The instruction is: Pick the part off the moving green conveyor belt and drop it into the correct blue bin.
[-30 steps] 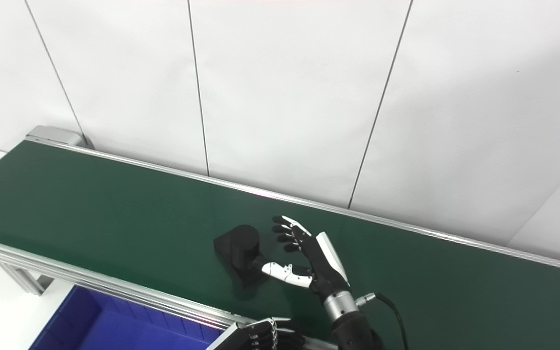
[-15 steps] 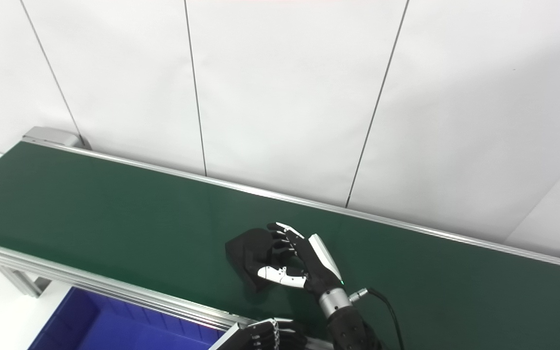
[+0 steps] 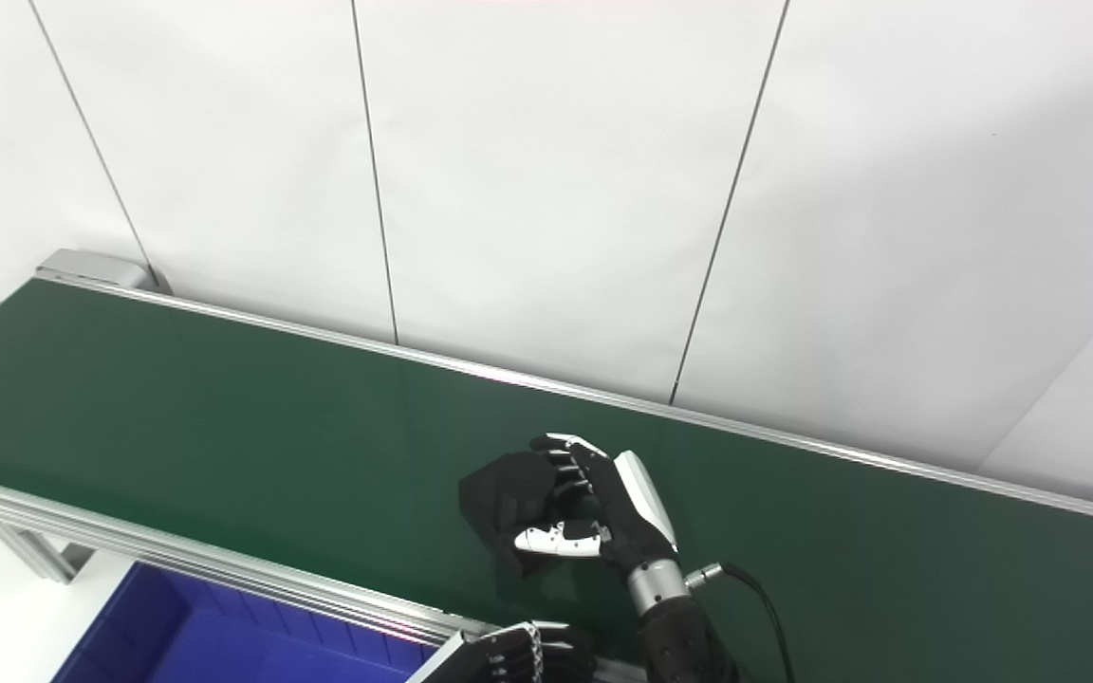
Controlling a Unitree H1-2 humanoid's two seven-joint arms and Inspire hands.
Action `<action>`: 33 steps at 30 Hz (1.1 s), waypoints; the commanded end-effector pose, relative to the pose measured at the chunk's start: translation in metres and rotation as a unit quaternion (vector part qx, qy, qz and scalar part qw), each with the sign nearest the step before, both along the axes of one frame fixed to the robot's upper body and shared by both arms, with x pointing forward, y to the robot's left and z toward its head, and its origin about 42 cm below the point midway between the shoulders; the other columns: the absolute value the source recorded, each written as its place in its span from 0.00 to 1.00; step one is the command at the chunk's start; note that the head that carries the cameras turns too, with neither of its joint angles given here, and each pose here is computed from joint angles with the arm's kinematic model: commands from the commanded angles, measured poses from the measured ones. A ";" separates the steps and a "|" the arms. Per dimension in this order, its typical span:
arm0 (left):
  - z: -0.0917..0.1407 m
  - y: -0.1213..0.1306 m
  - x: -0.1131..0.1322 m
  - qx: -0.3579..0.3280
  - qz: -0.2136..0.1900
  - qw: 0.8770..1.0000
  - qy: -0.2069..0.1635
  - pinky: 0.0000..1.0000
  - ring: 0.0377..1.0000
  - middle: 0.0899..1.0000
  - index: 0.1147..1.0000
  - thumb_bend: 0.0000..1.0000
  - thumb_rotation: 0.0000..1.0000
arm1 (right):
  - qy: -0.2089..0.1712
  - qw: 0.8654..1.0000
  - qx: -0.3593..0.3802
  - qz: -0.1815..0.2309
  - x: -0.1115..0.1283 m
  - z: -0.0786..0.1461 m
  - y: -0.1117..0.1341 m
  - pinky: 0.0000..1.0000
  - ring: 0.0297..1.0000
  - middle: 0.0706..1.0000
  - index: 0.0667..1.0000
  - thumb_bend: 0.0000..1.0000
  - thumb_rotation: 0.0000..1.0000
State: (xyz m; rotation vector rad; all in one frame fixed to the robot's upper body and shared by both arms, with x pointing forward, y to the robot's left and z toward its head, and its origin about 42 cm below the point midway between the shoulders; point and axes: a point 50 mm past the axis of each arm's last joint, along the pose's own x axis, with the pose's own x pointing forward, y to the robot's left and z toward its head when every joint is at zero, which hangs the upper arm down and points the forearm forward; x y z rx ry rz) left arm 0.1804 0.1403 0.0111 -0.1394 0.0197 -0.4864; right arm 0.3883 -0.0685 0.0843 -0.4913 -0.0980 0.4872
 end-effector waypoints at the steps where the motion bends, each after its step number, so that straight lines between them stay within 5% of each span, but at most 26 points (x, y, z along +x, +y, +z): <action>1: 0.012 -0.004 0.004 -0.013 -0.002 0.999 -0.037 0.73 0.73 0.71 0.73 0.98 0.53 | -0.049 0.998 0.034 0.005 0.004 0.021 0.015 0.41 0.43 0.49 0.49 0.52 0.00; 24: 0.014 0.000 0.005 -0.011 0.000 0.999 -0.042 0.71 0.72 0.70 0.74 0.96 0.54 | -0.057 0.996 0.062 -0.001 0.005 0.030 0.012 0.41 0.42 0.47 0.47 0.52 0.00; 33: 0.012 0.002 0.006 -0.014 0.000 0.999 -0.038 0.71 0.72 0.70 0.74 0.97 0.53 | -0.118 0.986 0.114 -0.029 0.002 0.061 -0.011 0.39 0.42 0.47 0.46 0.52 0.00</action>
